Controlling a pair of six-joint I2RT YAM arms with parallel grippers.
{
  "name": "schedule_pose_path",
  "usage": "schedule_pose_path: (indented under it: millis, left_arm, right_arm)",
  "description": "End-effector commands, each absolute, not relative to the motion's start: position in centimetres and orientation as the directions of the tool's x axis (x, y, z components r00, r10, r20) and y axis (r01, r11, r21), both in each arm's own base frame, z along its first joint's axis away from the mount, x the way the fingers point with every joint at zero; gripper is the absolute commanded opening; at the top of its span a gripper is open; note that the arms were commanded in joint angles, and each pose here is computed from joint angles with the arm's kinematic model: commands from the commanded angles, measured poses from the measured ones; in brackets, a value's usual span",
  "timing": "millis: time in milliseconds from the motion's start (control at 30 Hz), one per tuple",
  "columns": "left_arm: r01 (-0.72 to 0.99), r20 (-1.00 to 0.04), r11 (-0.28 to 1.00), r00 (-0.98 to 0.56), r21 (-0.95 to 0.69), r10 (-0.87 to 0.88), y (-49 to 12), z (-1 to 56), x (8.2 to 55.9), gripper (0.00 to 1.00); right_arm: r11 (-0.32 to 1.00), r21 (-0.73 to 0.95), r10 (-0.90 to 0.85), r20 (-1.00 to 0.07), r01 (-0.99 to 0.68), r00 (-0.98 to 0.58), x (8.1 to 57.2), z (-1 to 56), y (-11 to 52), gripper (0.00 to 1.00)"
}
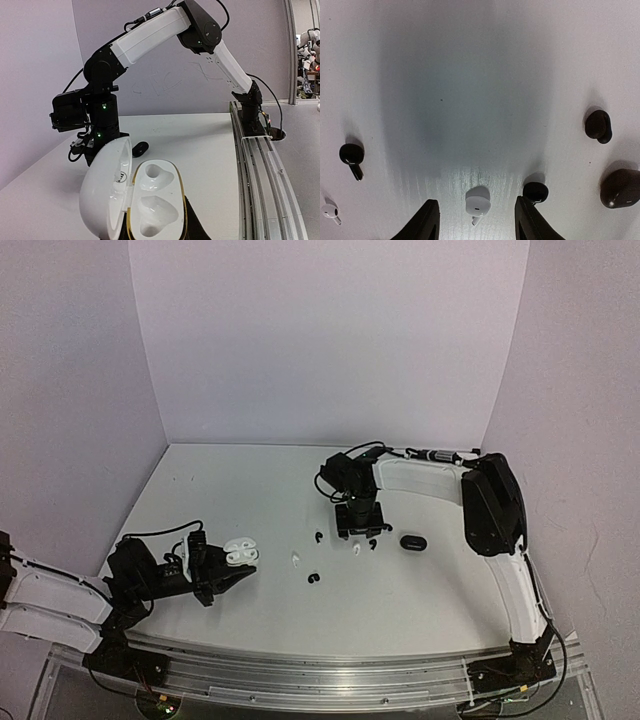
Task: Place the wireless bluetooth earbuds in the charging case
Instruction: Pick up the right earbud from the center of the board.
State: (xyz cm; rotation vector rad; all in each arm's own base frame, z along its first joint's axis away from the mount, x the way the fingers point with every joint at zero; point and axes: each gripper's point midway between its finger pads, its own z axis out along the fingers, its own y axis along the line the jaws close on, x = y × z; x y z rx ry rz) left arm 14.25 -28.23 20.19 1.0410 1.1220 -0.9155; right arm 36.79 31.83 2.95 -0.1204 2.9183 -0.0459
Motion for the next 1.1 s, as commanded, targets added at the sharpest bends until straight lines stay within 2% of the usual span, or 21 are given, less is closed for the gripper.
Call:
schedule_pose_path:
  millis: [0, 300, 867, 1067]
  left_arm:
    - [0.950, -0.973, 0.253, 0.210, 0.181, -0.092, -28.3, 21.1, 13.8, 0.00]
    - [0.948, -0.974, 0.262, 0.209, 0.179, -0.091, -28.2, 21.1, 14.0, 0.00]
    - [0.948, -0.976, 0.266, 0.203, 0.174, -0.085, -28.3, 21.1, 14.2, 0.00]
    - [0.948, -0.975, 0.265, 0.205, 0.177, -0.084, -28.3, 21.0, 14.1, 0.00]
  right_arm:
    - [0.996, -0.025, -0.088, -0.204, -0.084, -0.975, 37.1, 3.1, 32.2, 0.49]
    - [0.991, -0.077, -0.116, -0.139, -0.106, -0.983, 36.2, 1.5, 31.4, 0.43]
    - [0.987, -0.107, -0.135, -0.129, -0.121, -0.982, 36.2, 0.4, 31.0, 0.31]
    - [0.987, -0.102, -0.137, -0.133, -0.124, -0.982, 36.3, 0.6, 31.2, 0.17]
